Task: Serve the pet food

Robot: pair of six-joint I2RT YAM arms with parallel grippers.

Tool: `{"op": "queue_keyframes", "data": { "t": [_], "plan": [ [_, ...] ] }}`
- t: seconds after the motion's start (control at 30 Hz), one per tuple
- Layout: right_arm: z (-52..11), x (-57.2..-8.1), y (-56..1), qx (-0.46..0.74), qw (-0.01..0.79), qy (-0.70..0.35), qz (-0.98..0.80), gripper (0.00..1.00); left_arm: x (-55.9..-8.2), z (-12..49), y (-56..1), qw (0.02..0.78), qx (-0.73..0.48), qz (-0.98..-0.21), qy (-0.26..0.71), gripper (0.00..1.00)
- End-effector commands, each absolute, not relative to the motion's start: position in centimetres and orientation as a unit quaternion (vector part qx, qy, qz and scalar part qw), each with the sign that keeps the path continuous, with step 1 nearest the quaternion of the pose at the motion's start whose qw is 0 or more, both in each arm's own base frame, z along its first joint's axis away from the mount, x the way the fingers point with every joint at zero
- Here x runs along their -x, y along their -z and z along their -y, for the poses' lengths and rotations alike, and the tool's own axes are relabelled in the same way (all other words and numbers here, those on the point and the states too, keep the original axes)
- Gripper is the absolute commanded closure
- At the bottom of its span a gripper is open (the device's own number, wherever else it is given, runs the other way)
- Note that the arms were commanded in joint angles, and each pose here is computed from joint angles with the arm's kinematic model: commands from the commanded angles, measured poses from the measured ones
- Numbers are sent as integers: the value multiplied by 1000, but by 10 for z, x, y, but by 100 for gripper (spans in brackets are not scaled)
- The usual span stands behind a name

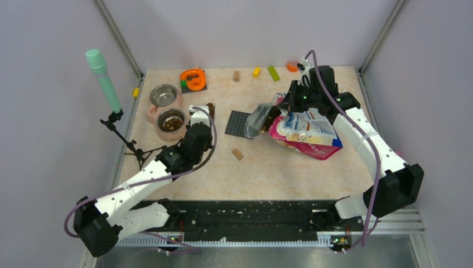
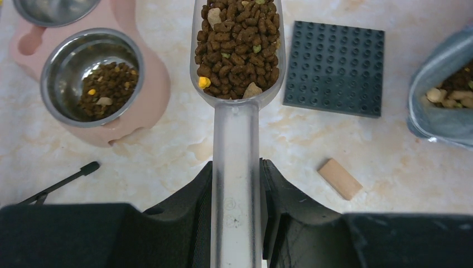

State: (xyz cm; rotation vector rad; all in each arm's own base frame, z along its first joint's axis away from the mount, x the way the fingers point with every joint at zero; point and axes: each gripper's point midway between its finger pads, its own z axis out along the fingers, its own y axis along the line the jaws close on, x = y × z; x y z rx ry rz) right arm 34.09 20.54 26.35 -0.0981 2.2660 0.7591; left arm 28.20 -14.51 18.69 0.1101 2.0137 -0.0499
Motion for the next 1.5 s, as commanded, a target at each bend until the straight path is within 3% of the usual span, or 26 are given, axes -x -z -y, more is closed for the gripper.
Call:
{"op": "queue_keyframes", "data": {
  "t": [0.0,0.57,1.47],
  "plan": [
    [-221,-353,-331,74,447,-350,-820,100,-301,130,-217,562,21,-827,14,100],
    [-217,-343,-330,78,450,-350,-818,100,-364,66,-204,483,209,-849,-48,100],
    [-215,-328,-318,73,438,-358,-821,100,-462,15,-174,425,347,-835,-44,100]
  ]
}}
